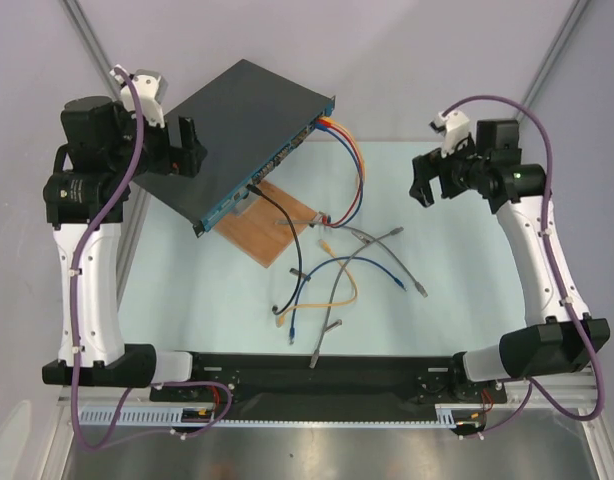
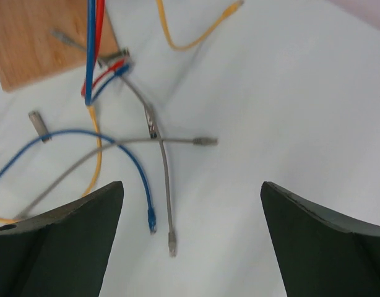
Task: Insert the plug into the switch port
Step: Pick up the connector from the center of the board.
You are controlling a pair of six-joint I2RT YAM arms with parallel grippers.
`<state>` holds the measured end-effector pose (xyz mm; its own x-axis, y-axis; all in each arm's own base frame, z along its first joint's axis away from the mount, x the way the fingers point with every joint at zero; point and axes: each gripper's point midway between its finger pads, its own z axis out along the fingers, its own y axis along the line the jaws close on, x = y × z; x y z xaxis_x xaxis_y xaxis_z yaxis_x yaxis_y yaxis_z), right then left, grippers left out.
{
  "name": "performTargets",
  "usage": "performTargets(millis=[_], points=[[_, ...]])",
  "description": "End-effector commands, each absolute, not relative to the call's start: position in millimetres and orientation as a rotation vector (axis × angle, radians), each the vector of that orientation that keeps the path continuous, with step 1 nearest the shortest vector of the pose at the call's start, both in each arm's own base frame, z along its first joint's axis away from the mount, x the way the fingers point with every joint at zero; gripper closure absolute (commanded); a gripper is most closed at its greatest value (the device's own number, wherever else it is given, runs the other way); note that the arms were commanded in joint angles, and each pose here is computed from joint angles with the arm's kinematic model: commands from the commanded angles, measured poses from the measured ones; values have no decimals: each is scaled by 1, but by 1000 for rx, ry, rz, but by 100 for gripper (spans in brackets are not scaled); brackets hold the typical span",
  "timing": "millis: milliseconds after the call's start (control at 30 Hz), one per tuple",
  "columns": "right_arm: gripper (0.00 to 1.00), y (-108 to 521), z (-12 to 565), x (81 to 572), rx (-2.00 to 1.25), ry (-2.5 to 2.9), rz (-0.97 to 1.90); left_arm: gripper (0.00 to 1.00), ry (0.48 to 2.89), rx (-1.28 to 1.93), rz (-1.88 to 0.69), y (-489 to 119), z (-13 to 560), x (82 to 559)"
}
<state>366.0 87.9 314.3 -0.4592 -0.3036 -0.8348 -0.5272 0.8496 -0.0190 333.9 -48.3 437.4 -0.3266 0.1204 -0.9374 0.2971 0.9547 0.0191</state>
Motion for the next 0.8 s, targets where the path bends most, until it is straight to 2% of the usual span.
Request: performTargets(millis=[0,67,200,333,533,767], points=[[0,88,277,349,-745,2155,255,0,1841,347,-195,-55,449,329],[2,88,238,344,-792,2255,243,0,1838,361,-222,-60,447,328],[14,92,180,348,-817,2415,233,0,1830,383,-247,-65,445,327],[34,107,144,362,-781,2484,270,0,1805,395,-283,-71,446,325],[41,120,90,367,-812,2608,342,0,1817,396,-324,-76,441,327],[42,131,55,357,-867,2672,436,0,1847,418,-353,-81,428,332]])
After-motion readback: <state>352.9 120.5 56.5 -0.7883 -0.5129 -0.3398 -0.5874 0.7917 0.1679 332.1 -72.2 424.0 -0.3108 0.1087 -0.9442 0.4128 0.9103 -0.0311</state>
